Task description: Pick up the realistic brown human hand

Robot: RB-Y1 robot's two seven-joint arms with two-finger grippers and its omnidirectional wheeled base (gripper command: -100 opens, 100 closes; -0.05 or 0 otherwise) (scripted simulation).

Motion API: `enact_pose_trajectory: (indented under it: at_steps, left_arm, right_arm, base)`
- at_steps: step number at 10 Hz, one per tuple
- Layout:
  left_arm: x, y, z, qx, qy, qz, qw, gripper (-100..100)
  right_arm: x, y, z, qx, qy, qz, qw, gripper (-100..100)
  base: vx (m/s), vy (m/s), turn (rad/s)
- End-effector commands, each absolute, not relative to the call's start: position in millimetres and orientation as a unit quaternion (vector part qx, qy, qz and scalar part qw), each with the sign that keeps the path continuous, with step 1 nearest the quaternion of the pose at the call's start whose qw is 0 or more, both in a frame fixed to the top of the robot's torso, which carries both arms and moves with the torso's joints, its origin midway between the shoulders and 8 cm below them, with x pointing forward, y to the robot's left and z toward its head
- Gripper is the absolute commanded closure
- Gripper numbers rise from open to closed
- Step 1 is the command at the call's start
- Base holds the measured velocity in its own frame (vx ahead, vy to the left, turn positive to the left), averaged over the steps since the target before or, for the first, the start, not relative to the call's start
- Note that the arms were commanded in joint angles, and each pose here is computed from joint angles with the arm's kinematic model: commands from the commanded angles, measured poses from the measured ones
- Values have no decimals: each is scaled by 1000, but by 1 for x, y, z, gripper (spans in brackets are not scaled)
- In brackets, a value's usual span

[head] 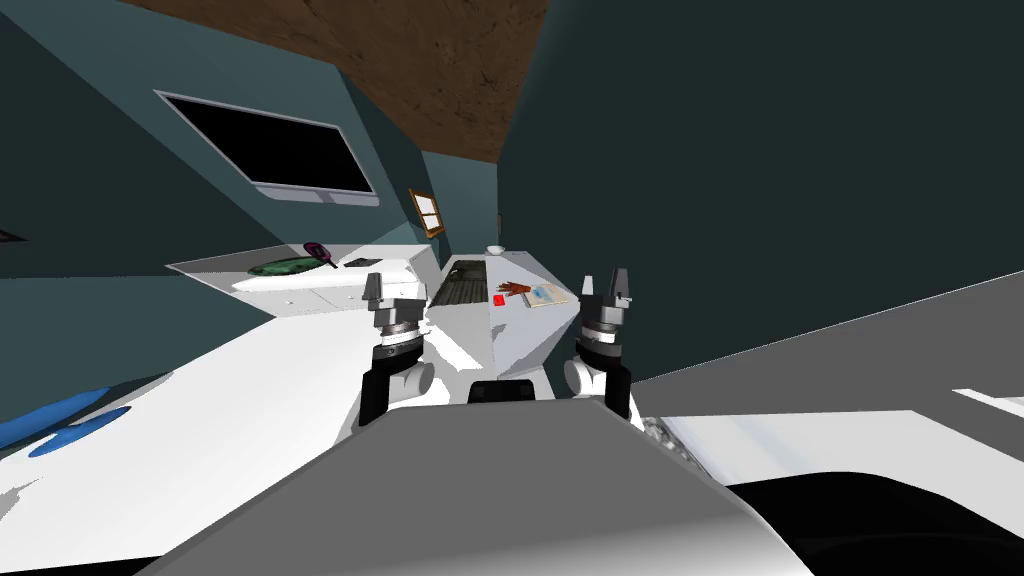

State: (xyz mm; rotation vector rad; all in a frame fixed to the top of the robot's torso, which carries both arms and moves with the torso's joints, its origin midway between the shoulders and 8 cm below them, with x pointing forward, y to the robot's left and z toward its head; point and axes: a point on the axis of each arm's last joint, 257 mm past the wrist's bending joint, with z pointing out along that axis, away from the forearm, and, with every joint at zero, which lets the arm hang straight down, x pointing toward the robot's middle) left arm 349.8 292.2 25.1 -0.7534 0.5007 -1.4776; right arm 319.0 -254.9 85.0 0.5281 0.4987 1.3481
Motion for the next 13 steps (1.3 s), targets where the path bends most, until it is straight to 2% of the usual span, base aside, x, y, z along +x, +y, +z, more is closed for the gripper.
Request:
enact_pose_trajectory:
  at_steps: [1,8,13]
  left_arm:
    - [350,292,25,-331,220,-650,648,0]
    - [350,292,25,-331,220,-650,648,0]
    - [350,292,25,-331,220,-650,648,0]
  right_arm:
    - [322,-246,75,225,252,605,721,-100]
    - [333,-204,-3,148,394,561,713,-100]
    - [331,-189,-63,88,485,528,692,-100]
  base:
    - [-48,2,-79]
    - [-83,39,-74]
    - [-36,63,-21]
